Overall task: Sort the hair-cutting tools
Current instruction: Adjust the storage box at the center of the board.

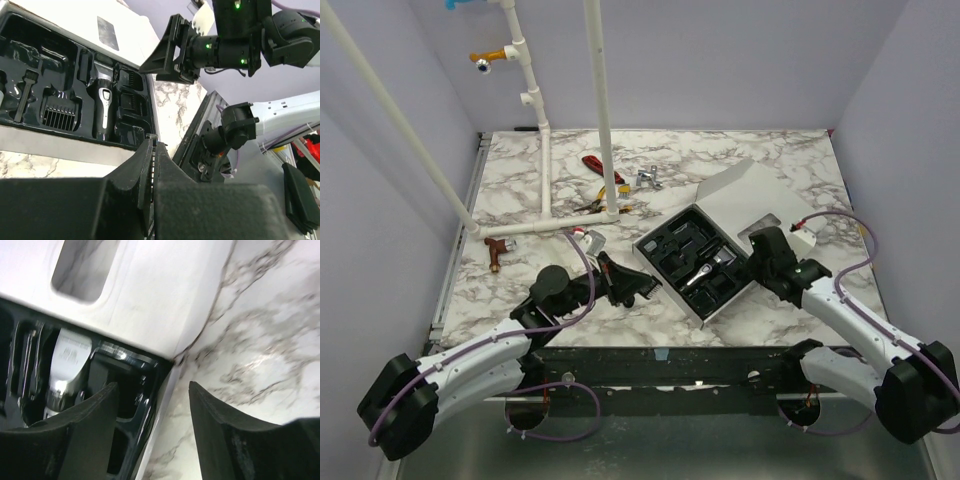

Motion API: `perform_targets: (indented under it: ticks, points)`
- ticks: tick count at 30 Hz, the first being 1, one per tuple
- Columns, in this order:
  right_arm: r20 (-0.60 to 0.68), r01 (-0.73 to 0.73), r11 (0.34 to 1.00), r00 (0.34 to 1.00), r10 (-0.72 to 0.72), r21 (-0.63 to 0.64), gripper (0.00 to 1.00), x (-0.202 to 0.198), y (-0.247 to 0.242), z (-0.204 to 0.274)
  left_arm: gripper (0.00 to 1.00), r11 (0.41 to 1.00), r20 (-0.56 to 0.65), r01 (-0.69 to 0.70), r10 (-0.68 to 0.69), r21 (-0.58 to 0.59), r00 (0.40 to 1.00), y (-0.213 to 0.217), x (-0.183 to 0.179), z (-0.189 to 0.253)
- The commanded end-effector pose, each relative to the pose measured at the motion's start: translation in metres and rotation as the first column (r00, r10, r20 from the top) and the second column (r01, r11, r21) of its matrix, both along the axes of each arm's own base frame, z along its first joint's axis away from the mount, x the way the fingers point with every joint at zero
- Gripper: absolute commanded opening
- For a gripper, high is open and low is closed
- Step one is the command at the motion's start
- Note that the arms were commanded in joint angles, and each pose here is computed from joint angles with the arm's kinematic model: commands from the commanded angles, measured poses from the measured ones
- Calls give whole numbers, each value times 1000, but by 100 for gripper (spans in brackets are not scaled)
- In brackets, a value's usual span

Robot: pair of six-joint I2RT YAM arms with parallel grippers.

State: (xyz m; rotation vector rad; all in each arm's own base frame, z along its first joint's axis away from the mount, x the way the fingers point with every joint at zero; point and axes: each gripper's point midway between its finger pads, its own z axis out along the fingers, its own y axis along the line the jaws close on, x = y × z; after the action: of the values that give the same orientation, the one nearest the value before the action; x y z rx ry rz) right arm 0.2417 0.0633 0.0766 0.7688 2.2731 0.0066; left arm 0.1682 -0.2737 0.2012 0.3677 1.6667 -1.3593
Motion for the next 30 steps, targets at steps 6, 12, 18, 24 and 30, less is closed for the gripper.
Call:
perform_targets:
  ticks: [6, 12, 18, 24, 30]
  points:
    - [52, -192, 930, 981, 185, 314, 62, -13, 54, 15, 0, 992, -14, 128, -128, -17, 992, -28, 3, 16]
    - [19, -142, 931, 989, 144, 335, 59, -38, 44, -2, 0, 950, -121, 312, -311, -5, 943, -61, 8, 12]
    - [102, -149, 931, 987, 122, 333, 59, -37, 37, 13, 0, 854, -236, 519, -513, -40, 825, -91, 8, 0]
    - [100, -157, 918, 987, 129, 365, 59, -42, 41, 8, 0, 830, -265, 556, -547, -47, 794, -98, 10, -20]
    - [111, -161, 909, 986, 128, 385, 59, -46, 42, 2, 0, 874, -284, 476, -482, -93, 829, -109, 26, -30]
